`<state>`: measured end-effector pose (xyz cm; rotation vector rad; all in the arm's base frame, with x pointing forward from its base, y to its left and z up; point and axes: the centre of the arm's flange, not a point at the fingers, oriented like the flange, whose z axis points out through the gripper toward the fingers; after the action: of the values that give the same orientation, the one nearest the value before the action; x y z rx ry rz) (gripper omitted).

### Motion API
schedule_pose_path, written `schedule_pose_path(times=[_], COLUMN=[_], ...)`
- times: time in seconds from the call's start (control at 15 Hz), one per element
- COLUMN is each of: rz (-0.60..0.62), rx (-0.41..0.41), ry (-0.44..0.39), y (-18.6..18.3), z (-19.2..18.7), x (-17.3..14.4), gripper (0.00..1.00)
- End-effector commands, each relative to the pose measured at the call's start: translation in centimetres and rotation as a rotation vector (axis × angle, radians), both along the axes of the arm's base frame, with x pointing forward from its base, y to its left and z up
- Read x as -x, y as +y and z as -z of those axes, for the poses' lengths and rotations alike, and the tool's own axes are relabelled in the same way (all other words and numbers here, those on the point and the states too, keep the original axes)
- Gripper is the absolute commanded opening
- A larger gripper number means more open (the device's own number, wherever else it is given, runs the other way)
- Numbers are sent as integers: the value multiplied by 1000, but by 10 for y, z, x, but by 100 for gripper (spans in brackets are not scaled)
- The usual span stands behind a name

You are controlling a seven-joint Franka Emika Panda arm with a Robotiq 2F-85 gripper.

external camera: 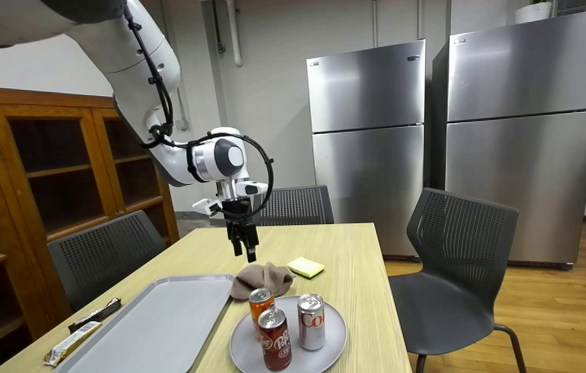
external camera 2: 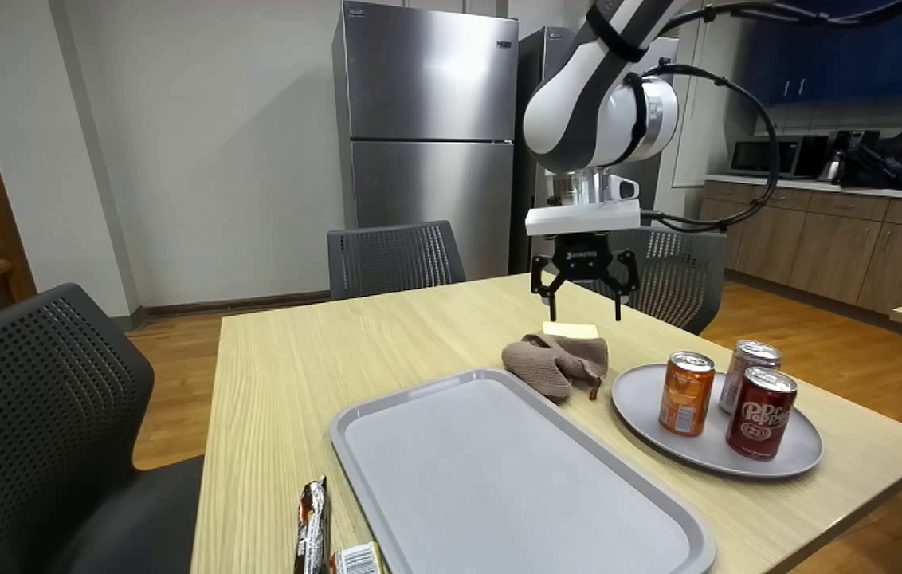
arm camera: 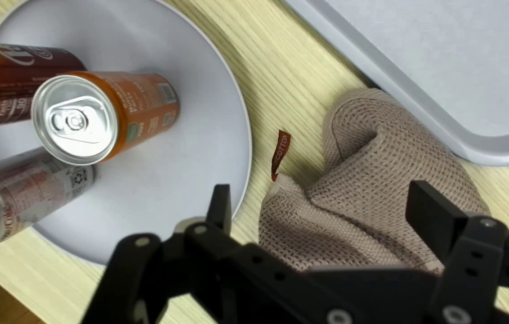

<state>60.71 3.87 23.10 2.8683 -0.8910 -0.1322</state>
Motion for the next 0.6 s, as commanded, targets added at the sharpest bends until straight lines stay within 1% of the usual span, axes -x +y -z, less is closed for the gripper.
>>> schedule_pose_path(times=[0.0,0.07,0.27,0.53], rz=[-11,2,-73,-215], rx=[13,37,26,-3], ry=[-5,1,0,11], y=[-3,-5,-21,-43], z=[-4,-5,-9,-9], x=[4,6,8,12], gripper=[100,100,100,100])
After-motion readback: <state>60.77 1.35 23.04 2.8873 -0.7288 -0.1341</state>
